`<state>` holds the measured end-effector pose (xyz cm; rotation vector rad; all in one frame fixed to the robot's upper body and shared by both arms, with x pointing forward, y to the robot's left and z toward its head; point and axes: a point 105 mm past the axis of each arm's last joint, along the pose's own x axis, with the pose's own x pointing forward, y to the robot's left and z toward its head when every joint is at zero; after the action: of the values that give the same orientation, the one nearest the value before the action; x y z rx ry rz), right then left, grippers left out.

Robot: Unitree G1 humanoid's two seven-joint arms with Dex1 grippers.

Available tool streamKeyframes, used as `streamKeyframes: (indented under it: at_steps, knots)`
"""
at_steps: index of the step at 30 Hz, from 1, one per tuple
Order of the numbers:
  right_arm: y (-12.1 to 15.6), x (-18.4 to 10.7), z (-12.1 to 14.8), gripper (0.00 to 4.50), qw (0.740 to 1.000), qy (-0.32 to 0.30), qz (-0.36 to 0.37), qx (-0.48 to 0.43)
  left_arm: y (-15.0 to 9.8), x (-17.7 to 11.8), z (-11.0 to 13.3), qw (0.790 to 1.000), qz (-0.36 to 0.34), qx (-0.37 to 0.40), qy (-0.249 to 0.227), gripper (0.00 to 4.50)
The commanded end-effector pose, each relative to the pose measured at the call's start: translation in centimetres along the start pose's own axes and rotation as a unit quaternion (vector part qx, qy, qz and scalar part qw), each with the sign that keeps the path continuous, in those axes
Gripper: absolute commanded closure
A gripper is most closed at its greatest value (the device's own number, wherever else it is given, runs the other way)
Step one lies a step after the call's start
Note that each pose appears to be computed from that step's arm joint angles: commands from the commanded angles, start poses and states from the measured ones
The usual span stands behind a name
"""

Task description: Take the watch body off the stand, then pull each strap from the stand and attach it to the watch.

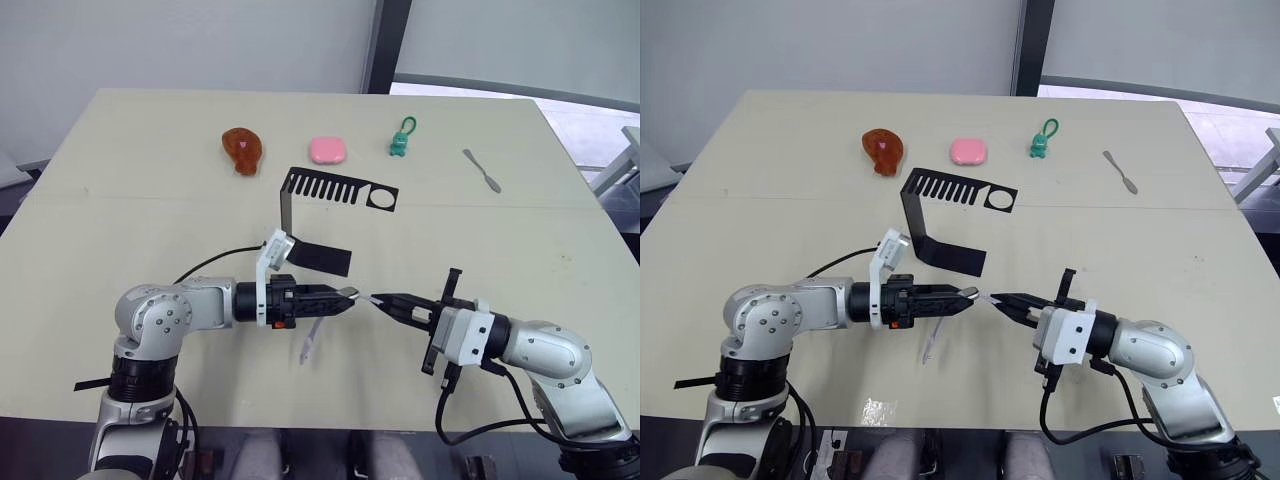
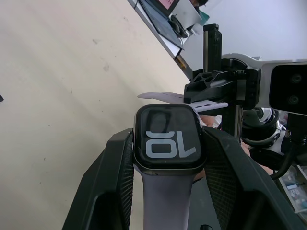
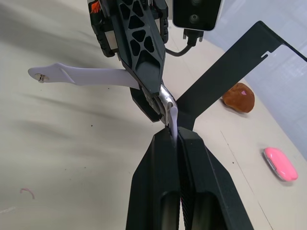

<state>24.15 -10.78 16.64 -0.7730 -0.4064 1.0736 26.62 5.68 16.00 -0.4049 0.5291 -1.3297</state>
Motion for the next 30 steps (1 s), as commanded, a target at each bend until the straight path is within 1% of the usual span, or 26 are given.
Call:
streamKeyframes:
  at_steps: [1, 30]
  knots:
    - [-0.01, 0.17, 0.78, 4.5, 1.0, -0.015, 0.005, -0.017, -1.0, 0.03, 0.64, 1.0, -0.018, 0.022, -0.009, 2.91]
    - [0.08, 0.6, 0.94, 4.5, 0.999, -0.024, 0.011, -0.023, -1.12, 0.47, 0.28, 1.0, -0.017, 0.024, -0.003, 2.91]
